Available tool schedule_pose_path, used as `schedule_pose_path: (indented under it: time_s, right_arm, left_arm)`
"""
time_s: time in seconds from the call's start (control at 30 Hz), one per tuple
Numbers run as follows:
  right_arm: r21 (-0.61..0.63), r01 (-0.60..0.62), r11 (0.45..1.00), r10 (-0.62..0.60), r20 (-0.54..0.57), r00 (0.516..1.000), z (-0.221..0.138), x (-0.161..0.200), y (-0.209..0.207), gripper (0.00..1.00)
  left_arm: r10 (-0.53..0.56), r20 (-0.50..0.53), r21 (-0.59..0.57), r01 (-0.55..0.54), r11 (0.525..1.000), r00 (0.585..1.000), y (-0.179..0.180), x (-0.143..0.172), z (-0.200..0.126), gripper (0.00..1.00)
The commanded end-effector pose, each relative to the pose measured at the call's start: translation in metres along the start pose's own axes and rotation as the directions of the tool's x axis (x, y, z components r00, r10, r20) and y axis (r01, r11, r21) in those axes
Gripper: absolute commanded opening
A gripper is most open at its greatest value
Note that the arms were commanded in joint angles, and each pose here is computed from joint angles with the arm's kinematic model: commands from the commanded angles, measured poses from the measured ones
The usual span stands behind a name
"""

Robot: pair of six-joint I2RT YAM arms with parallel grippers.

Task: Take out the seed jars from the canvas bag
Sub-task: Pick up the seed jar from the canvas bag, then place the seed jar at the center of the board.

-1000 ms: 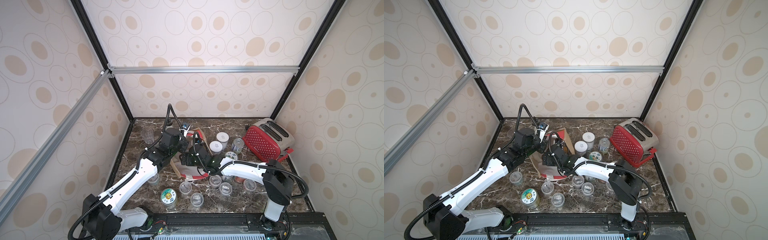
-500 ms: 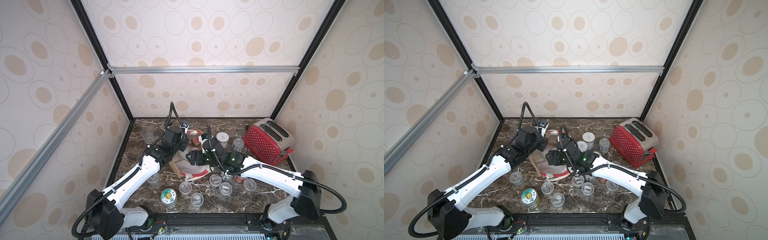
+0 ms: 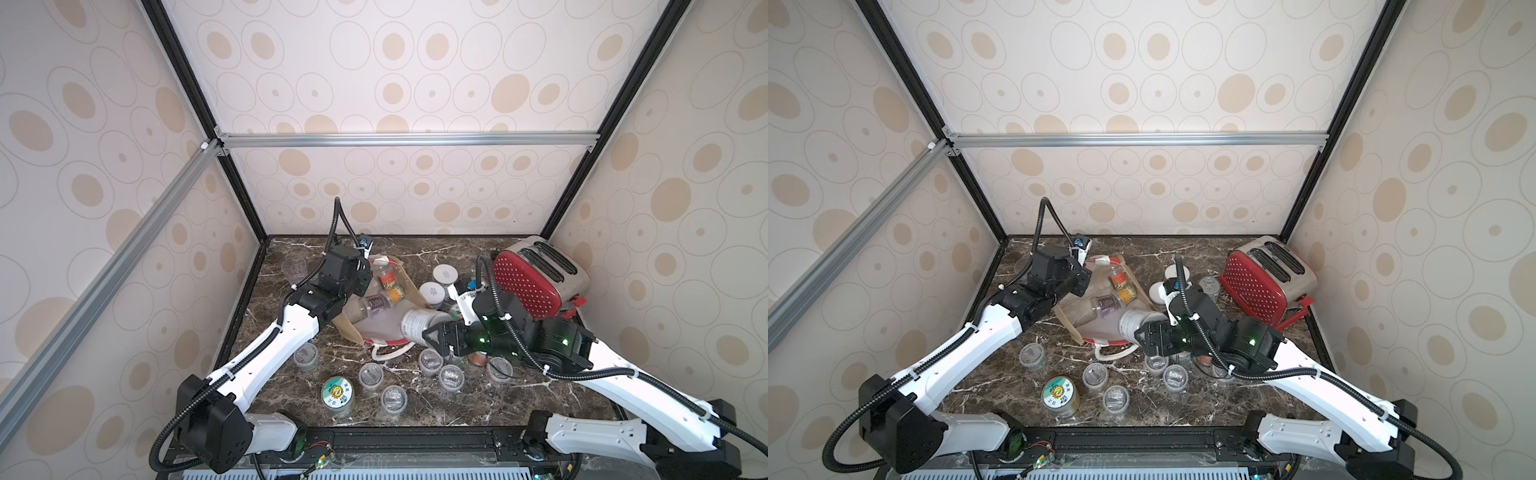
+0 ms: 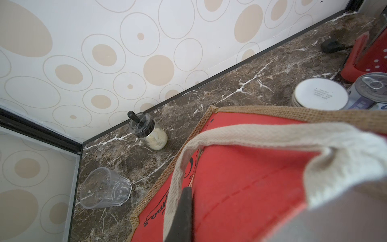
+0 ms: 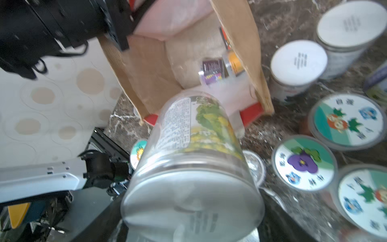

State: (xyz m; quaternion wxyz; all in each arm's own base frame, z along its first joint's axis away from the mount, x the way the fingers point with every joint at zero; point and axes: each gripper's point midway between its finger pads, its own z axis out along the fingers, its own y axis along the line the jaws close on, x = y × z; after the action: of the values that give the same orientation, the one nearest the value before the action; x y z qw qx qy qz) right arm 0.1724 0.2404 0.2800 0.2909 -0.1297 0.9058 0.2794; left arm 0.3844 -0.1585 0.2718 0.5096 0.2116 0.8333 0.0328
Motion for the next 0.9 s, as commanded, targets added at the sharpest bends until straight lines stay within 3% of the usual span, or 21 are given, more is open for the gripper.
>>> schedule_pose_path:
  time_s: [0.0, 0.17, 0.4, 0.6, 0.87]
  right_arm:
    - [0.147, 0.010, 0.989, 0.010, -0.135, 0.991, -0.022, 0.040, -0.041, 0.61]
    - [0.320, -0.007, 0.948, 0.070, -0.186, 0.980, -0.061, 0.067, -0.083, 0.61]
    - [0.562, 0.006, 0.827, 0.163, -0.251, 0.954, -0.085, 0.100, -0.135, 0.61]
    - [0.589, 0.013, 0.808, 0.225, -0.328, 0.918, -0.061, 0.129, -0.144, 0.61]
    - [0.540, 0.002, 0.842, 0.251, -0.394, 0.884, -0.034, 0.150, -0.137, 0.62]
  left_arm:
    - [-0.005, 0.063, 0.000, 0.005, 1.000, 0.998, 0.008, -0.027, -0.010, 0.00]
    - [-0.004, 0.067, 0.009, 0.004, 1.000, 0.998, 0.006, -0.027, -0.011, 0.00]
    - [0.002, 0.074, 0.013, -0.003, 1.000, 0.997, 0.006, -0.027, -0.011, 0.00]
    - [0.023, 0.084, 0.016, -0.025, 1.000, 0.996, 0.006, -0.032, -0.014, 0.00]
    - [0.038, 0.110, 0.058, -0.044, 0.997, 0.993, 0.000, -0.042, -0.018, 0.00]
